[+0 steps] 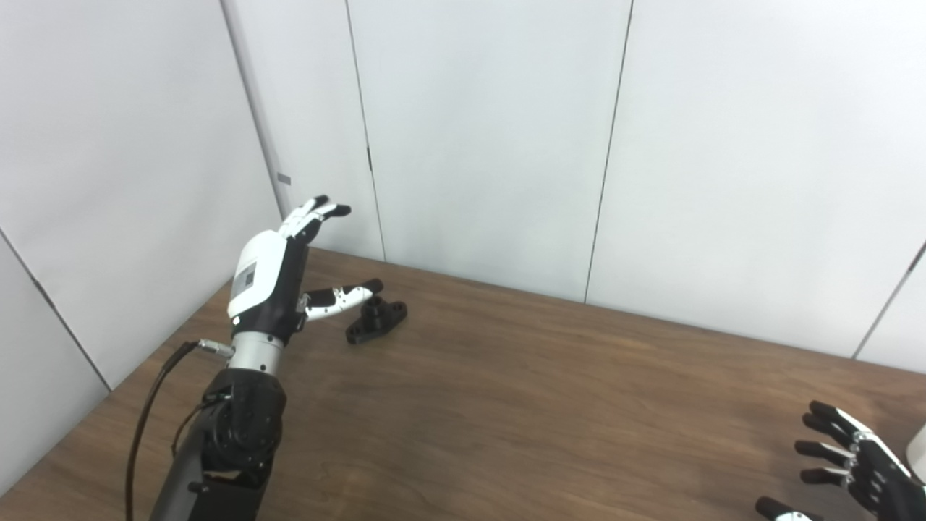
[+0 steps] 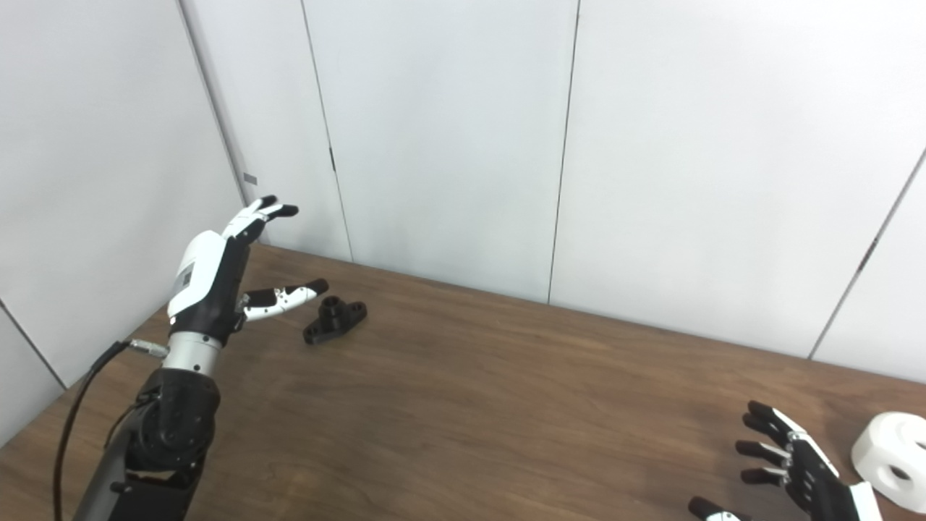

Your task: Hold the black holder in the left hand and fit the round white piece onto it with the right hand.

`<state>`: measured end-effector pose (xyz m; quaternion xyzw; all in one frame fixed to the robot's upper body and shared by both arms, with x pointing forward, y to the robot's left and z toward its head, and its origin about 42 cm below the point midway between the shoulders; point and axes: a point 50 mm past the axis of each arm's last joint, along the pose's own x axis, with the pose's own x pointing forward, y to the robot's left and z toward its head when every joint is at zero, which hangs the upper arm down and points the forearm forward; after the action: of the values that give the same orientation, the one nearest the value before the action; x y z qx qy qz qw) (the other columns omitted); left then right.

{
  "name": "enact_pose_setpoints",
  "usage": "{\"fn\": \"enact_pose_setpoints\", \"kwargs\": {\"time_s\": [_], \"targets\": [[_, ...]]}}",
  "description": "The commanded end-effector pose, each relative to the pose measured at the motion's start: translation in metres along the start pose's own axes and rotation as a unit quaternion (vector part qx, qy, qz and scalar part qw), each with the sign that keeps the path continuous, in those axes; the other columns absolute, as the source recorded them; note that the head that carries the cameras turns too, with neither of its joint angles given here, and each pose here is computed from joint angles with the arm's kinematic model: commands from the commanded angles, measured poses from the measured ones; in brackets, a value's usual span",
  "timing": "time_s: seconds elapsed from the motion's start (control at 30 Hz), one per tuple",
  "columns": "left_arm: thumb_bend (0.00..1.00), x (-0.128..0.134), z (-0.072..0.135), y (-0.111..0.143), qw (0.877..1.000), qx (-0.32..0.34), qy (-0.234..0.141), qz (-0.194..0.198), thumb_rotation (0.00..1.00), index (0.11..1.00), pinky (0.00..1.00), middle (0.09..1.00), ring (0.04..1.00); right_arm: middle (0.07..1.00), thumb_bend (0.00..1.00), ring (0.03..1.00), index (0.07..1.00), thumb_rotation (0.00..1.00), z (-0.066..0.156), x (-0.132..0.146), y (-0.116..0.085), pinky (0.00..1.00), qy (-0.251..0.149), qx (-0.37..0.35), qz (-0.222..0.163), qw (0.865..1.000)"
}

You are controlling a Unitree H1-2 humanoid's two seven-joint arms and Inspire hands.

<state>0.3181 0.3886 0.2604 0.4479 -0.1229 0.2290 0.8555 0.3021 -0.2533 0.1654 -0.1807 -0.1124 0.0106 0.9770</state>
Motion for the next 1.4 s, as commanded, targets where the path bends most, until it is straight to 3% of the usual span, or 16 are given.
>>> {"fn": "enact_pose_setpoints", "kwargs": {"time_s": [0.0, 0.17, 0.53, 0.87, 1.17, 1.37], "targets": [[0.9, 0.016, 0.004, 0.017, 0.999, 0.038, -0.006, 0.021, 0.3, 0.859, 0.93, 0.995, 0.999, 0.816, 0.62, 0.717, 0.823, 0.0, 0.017, 0.007, -0.007, 0.58, -0.034, 0.0, -0.007, 0.999], [0.99, 0.018, -0.011, 0.012, 0.997, 0.065, 0.038, -0.014, 0.4, 0.901, 0.98, 1.0, 1.0, 0.817, 0.62, 0.719, 0.825, 0.0, 0.017, 0.005, -0.008, 0.59, -0.035, 0.0, -0.008, 0.999], [1.0, 0.029, -0.033, -0.007, 0.989, 0.112, 0.085, -0.055, 0.47, 0.895, 1.0, 1.0, 1.0, 0.811, 0.62, 0.706, 0.817, 0.0, 0.019, 0.004, -0.008, 0.57, -0.035, -0.002, -0.006, 0.999], [1.0, 0.033, -0.043, -0.032, 0.981, 0.122, 0.111, -0.101, 0.44, 0.872, 1.0, 1.0, 1.0, 0.811, 0.61, 0.709, 0.817, 0.0, 0.024, 0.002, -0.007, 0.58, -0.036, 0.0, -0.007, 0.999], [1.0, 0.029, -0.052, -0.06, 0.975, 0.138, 0.121, -0.122, 0.42, 0.837, 0.92, 1.0, 1.0, 0.815, 0.61, 0.712, 0.82, 0.0, 0.028, -0.001, -0.008, 0.58, -0.037, -0.004, -0.006, 0.999], [0.98, 0.026, -0.055, -0.072, 0.974, 0.135, 0.132, -0.126, 0.36, 0.817, 0.98, 1.0, 1.0, 0.817, 0.61, 0.712, 0.825, 0.0, 0.031, -0.003, -0.008, 0.59, -0.037, -0.003, -0.007, 0.999]]}}
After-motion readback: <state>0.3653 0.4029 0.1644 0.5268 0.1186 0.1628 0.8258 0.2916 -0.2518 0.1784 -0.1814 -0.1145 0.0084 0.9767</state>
